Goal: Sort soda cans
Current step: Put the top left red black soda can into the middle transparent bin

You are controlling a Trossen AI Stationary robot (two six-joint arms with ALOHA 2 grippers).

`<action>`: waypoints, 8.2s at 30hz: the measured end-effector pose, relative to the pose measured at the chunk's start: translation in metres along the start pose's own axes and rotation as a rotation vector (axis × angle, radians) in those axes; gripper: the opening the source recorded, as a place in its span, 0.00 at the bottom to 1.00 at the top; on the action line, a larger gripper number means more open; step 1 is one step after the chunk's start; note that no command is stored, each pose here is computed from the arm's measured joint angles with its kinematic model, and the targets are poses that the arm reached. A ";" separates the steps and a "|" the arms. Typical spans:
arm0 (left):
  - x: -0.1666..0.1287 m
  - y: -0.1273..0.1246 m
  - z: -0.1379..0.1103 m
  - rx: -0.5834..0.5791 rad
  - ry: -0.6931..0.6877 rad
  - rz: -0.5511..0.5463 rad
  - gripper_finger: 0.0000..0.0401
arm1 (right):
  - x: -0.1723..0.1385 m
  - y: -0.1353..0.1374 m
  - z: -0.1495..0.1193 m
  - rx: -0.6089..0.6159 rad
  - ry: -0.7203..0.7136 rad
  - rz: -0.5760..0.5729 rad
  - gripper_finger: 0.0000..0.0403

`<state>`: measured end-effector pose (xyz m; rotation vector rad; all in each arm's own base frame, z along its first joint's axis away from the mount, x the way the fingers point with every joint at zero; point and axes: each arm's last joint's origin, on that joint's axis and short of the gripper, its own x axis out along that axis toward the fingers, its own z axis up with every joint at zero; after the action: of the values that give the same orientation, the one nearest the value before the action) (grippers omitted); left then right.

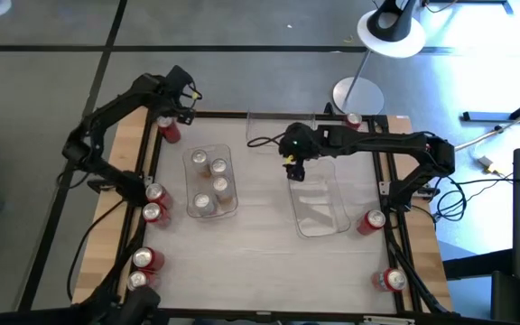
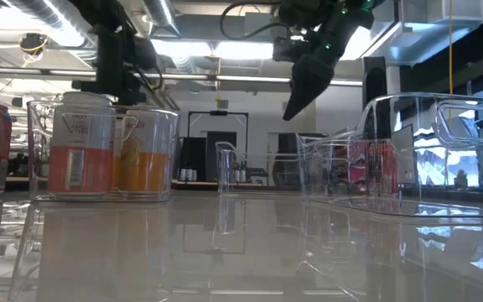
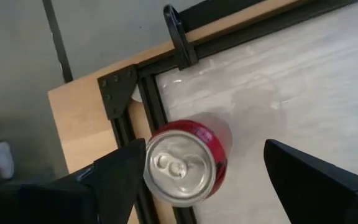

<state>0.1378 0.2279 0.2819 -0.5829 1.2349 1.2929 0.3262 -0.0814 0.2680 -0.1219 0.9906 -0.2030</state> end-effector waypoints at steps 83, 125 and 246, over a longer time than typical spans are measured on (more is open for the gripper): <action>-0.014 -0.021 0.017 0.548 0.077 0.001 0.82 | 0.004 0.002 0.010 -0.082 -0.172 0.073 0.86; 0.060 -0.032 0.027 0.489 0.403 0.076 0.96 | 0.004 0.003 0.011 -0.057 -0.185 0.119 0.86; 0.013 -0.232 0.082 0.607 -0.440 -0.453 0.76 | -0.025 -0.028 -0.041 0.109 -0.145 -0.213 0.03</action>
<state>0.3778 0.2458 0.2276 -0.1089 0.9782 0.5720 0.2751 -0.1038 0.2714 -0.1406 0.8193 -0.4365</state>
